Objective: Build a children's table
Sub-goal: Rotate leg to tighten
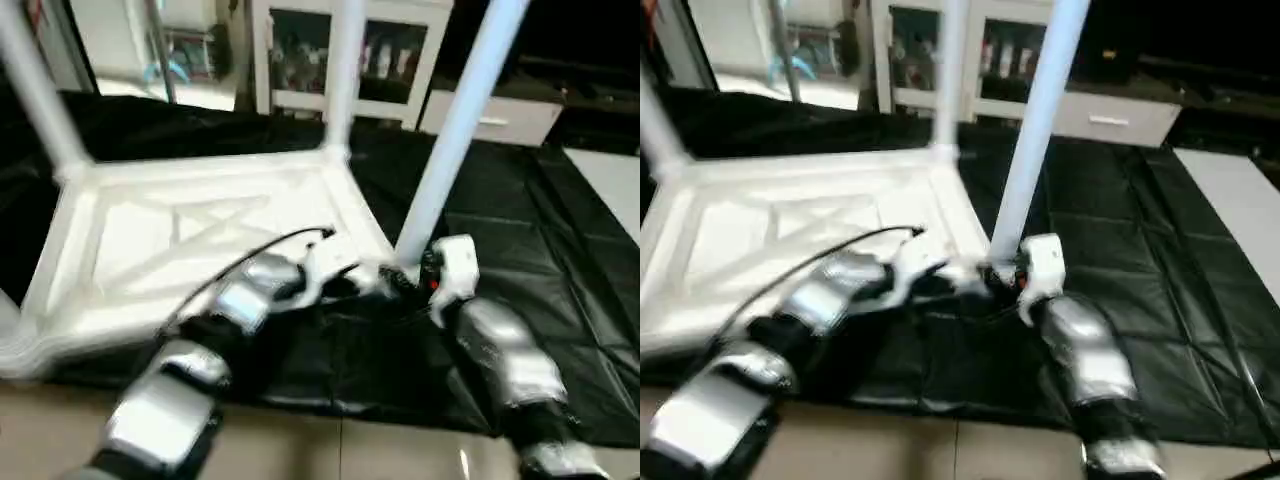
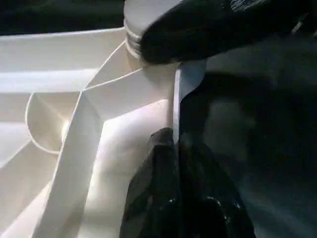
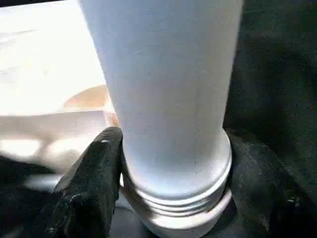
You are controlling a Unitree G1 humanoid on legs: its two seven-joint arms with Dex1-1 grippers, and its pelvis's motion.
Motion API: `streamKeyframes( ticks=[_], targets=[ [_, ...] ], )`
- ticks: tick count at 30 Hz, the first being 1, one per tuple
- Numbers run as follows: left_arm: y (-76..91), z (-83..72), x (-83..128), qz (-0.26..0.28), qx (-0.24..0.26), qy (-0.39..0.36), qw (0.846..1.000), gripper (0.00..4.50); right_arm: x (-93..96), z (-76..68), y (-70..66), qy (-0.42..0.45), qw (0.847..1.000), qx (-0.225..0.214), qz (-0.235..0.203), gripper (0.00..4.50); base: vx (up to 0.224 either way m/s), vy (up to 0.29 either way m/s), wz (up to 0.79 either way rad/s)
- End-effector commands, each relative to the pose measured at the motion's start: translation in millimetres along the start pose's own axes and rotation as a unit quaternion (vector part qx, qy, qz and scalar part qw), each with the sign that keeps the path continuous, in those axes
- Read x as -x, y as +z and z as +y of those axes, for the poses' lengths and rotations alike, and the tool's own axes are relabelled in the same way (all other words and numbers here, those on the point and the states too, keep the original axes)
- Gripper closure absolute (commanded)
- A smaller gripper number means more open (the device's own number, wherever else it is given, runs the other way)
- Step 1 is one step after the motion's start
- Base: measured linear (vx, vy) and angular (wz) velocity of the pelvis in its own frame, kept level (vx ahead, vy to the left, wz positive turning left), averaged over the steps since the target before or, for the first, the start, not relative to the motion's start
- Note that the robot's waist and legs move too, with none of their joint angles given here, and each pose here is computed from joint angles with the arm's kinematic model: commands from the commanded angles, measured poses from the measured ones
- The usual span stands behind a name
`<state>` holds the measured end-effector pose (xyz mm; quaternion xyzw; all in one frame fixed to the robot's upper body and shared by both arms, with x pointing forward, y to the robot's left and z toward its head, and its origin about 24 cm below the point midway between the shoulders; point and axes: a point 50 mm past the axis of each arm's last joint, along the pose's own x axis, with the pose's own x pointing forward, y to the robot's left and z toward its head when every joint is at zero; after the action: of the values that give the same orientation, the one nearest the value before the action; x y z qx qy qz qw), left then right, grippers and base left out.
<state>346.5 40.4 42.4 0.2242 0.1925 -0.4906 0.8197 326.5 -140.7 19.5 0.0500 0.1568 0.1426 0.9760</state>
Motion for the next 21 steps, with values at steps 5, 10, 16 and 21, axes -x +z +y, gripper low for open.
streamKeyframes(
  ticks=[5, 10, 16, 21],
  targets=[
    [17.1, 7.0, -10.5, -0.026, 0.0, 0.12, 0.993, 4.5, -19.9, 42.9, -12.1, -0.015, 0.999, 0.026, 0.025, 1.8, 0.0, 0.0, 0.0],
    [11.1, 7.7, -6.9, -0.018, -0.031, 0.09, 0.995, 4.5, -19.1, 42.2, 4.1, 0.006, 0.999, 0.015, -0.028, 1.81, 0.0, 0.0, 0.0],
    [-3.8, 8.6, 2.8, -0.009, -0.051, 0.036, 0.998, 4.5, -3.8, 23.5, 22.1, 0.046, 0.996, 0.023, -0.075, 1.05, 0.0, 0.0, 0.0],
    [-14.8, 6.5, 18.2, -0.029, -0.066, -0.043, 0.996, 4.5, 17.8, -5.7, 33.4, 0.103, 0.991, 0.07, -0.051, 0.7, 0.0, 0.0, 0.0]
  ],
)
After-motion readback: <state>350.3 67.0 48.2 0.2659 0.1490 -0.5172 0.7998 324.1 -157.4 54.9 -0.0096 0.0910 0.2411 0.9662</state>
